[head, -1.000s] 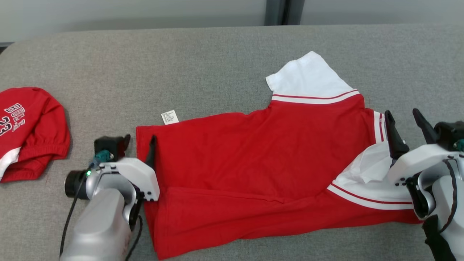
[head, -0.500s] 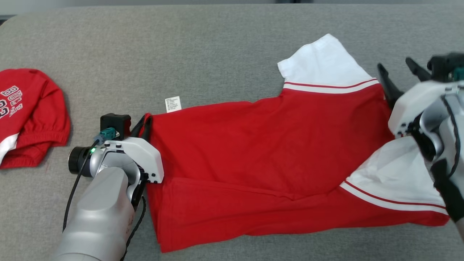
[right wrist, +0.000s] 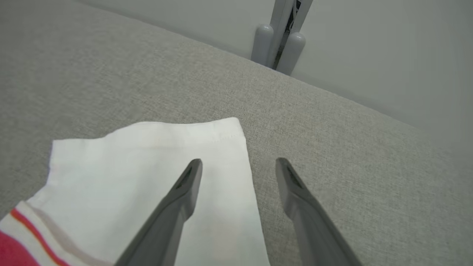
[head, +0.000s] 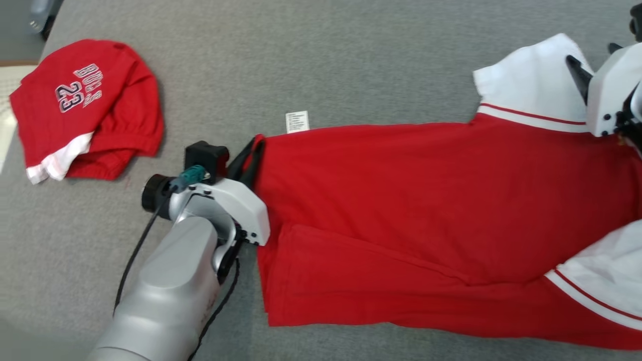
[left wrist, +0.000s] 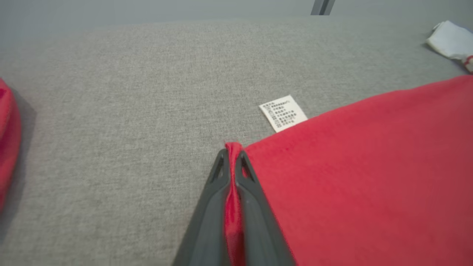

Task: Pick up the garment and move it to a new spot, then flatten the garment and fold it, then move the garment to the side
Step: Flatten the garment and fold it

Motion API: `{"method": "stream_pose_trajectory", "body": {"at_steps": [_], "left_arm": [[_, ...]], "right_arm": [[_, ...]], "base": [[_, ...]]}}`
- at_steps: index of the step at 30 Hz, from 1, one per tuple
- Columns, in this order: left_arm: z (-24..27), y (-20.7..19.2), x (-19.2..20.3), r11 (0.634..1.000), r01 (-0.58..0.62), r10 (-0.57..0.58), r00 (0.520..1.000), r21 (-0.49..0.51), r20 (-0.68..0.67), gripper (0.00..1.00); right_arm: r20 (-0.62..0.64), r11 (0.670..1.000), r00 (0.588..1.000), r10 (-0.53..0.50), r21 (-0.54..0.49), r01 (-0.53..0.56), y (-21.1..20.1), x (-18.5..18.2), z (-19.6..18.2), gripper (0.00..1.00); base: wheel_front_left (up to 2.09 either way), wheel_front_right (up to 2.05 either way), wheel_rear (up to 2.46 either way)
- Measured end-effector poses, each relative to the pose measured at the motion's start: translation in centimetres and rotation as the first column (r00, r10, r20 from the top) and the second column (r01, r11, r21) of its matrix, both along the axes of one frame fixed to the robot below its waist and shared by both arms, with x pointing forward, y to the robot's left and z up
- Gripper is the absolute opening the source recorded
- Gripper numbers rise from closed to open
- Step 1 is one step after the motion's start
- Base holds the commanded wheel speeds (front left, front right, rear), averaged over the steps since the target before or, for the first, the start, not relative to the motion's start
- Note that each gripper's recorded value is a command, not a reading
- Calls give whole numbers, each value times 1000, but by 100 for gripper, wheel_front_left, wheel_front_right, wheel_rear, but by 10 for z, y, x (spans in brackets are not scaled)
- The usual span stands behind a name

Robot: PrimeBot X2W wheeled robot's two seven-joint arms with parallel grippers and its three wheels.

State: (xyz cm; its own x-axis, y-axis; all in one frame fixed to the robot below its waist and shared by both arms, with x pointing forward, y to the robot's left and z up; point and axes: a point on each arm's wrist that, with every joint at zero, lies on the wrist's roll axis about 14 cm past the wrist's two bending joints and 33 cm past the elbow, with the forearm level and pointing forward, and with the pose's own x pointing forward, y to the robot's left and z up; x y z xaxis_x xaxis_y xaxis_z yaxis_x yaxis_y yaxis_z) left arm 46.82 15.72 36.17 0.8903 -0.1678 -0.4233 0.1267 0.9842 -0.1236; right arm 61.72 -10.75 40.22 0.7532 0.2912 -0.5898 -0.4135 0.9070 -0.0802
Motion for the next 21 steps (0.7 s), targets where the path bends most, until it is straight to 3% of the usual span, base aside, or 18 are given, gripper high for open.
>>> {"method": "stream_pose_trajectory", "body": {"at_steps": [4,14,16,17,21], "left_arm": [[0,-1,-6,1000,-1,1,1000,0,2,0],[-8,2,-11,999,-43,43,999,-4,-21,0],[-9,1,-10,999,-44,44,999,-5,-24,0],[-10,1,-9,999,-46,45,999,-5,-24,0],[-9,0,-3,999,-49,49,999,-1,-19,0]], "right_arm": [[-65,999,998,9,-47,-12,2,9,-20,100],[-128,999,992,21,-33,-26,27,32,-47,100],[-136,998,990,26,-46,-32,26,32,-48,30],[-136,998,990,28,-48,-34,27,32,-48,0],[-125,998,992,27,-51,-34,24,31,-45,0]], "base": [[0,0,0],[0,0,0],[0,0,0],[0,0,0],[0,0,0]]}}
